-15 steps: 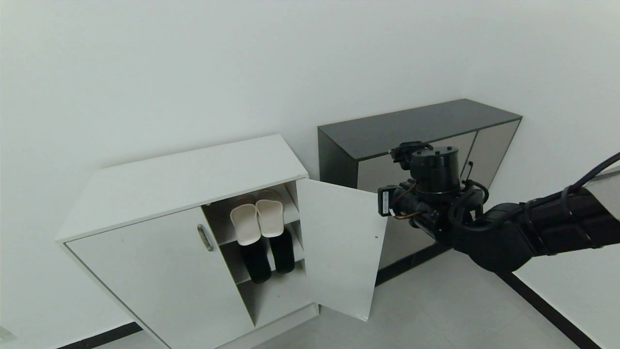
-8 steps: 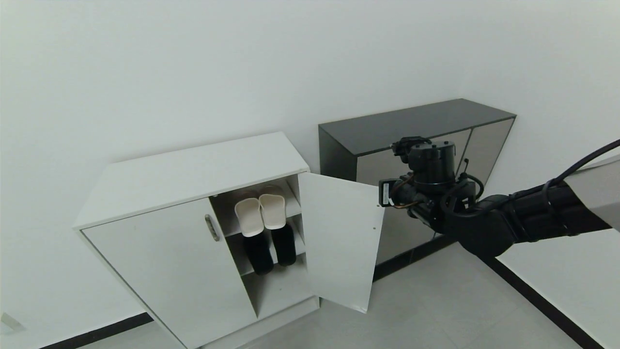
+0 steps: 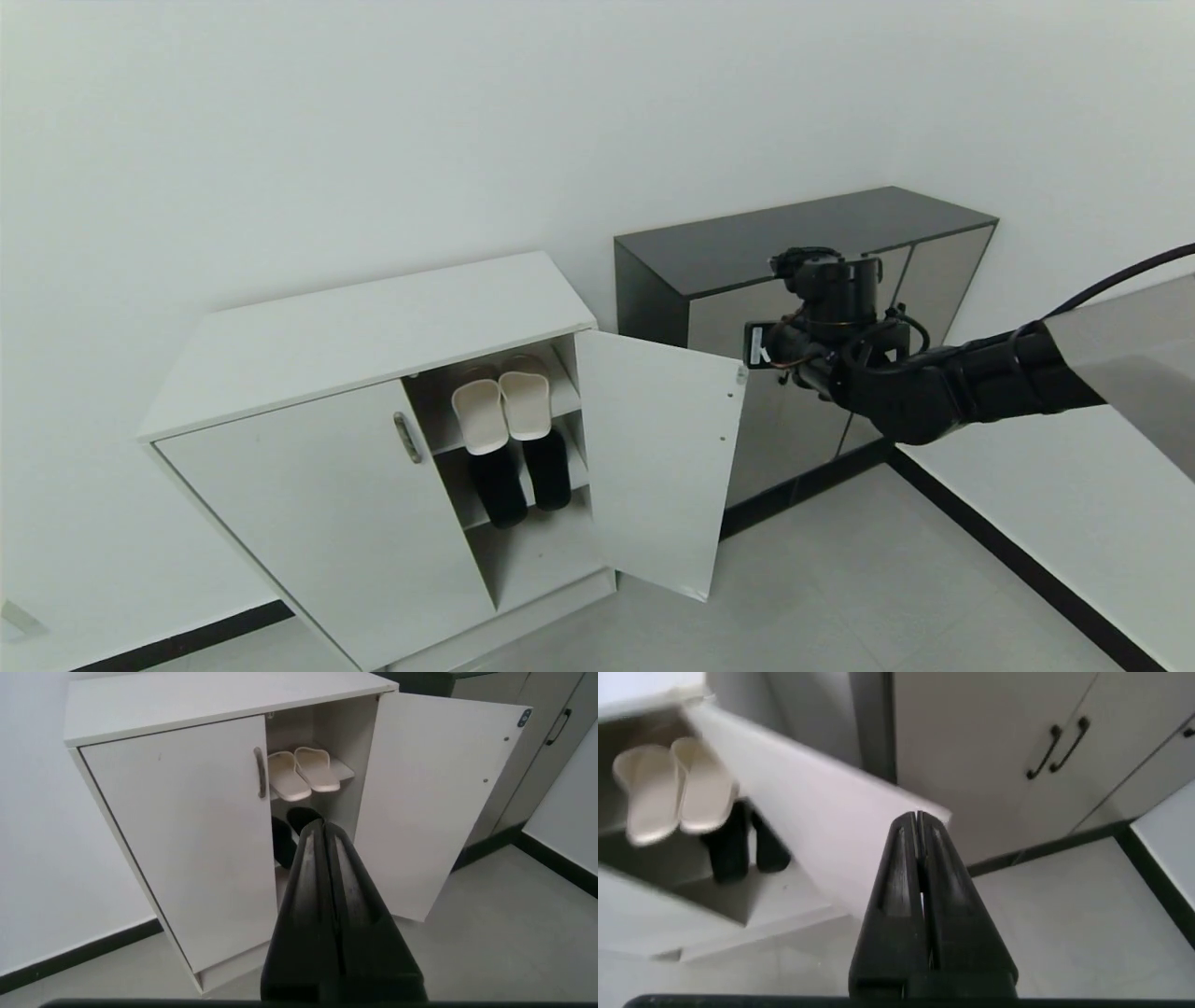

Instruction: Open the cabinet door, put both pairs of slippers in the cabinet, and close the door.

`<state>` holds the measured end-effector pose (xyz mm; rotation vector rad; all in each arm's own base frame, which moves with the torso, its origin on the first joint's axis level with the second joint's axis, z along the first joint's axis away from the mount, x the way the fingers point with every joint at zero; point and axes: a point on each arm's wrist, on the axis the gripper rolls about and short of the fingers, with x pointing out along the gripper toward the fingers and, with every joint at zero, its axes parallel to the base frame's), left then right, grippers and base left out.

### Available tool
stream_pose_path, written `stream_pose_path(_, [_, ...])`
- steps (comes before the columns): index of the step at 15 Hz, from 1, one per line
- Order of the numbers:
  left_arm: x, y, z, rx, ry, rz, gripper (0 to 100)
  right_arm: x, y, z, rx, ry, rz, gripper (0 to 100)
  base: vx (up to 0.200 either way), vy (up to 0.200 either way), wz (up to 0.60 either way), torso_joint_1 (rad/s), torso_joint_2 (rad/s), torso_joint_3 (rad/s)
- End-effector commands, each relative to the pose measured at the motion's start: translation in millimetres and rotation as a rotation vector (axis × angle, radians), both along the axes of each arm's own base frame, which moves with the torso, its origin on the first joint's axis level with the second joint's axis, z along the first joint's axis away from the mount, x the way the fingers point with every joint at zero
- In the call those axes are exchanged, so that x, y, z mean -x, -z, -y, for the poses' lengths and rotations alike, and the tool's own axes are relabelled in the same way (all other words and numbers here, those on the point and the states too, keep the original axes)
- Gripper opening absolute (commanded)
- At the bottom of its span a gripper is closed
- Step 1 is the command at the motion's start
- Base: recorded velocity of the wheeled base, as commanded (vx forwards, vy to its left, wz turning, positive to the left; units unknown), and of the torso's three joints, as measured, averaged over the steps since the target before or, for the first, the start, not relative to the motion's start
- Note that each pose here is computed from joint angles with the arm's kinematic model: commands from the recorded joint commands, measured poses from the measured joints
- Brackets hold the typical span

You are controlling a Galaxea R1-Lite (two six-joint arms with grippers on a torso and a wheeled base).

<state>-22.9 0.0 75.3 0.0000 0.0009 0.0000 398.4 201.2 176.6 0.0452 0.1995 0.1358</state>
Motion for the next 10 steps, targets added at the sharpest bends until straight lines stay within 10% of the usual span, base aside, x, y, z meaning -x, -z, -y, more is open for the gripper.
stream_pose_path(1, [0,0.0,0.0,0.002,0.000,-0.001,0,-21,11,3,0.002,0.020,-0.009,0,0.000,0.000,0.00,0.000,0.00,0.000])
stream_pose_path(10, [0,0.0,0.0,0.000,0.000,-0.001,0,-69,37,8,-0.022,0.021,-0.012,0,0.000,0.000,0.00,0.000,0.00,0.000])
